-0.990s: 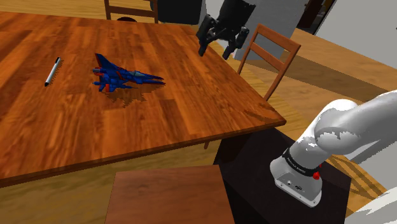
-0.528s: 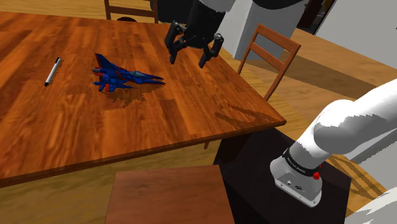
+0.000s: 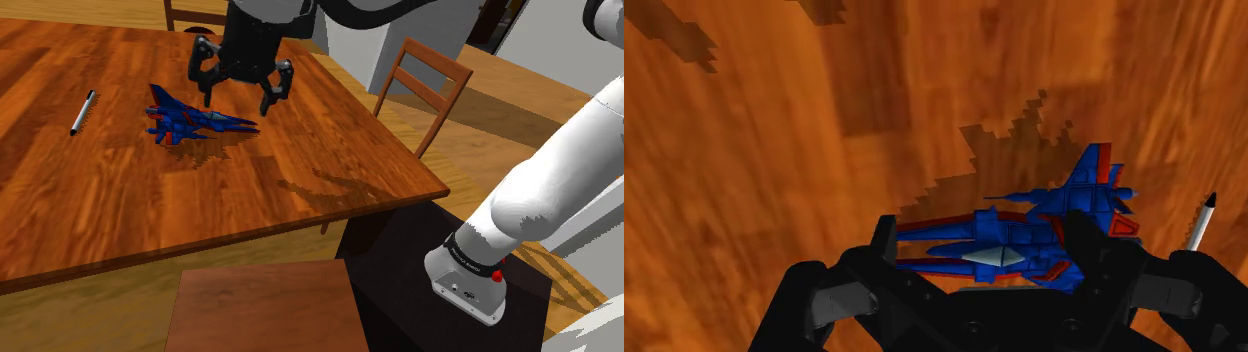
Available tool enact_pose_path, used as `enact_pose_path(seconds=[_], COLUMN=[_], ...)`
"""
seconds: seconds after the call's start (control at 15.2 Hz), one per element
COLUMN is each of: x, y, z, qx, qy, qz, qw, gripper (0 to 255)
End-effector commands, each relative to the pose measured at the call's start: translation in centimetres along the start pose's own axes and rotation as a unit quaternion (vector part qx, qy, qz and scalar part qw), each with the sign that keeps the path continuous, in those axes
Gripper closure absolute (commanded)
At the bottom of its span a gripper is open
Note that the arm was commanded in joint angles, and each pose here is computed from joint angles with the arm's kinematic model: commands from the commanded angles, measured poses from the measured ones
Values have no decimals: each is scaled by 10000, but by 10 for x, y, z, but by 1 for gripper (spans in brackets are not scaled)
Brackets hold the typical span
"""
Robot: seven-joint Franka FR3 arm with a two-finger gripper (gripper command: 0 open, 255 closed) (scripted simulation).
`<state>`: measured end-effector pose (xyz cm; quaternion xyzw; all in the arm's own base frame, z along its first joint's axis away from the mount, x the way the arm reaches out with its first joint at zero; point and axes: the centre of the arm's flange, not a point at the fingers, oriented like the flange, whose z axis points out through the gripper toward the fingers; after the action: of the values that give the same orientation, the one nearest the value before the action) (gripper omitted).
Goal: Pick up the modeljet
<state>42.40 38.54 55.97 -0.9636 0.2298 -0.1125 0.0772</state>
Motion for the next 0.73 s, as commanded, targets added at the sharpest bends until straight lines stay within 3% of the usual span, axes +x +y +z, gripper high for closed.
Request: enact_pose_path(seconds=[0.0,0.4,0.66], x=[-3,-7,-11], y=[-27,-96,-92], z=[10,34,55], qx=[25,61,61], qy=[21,68,68], qz=[110,360,360], qw=[9999,9993,9993], gripper=[0,0,0])
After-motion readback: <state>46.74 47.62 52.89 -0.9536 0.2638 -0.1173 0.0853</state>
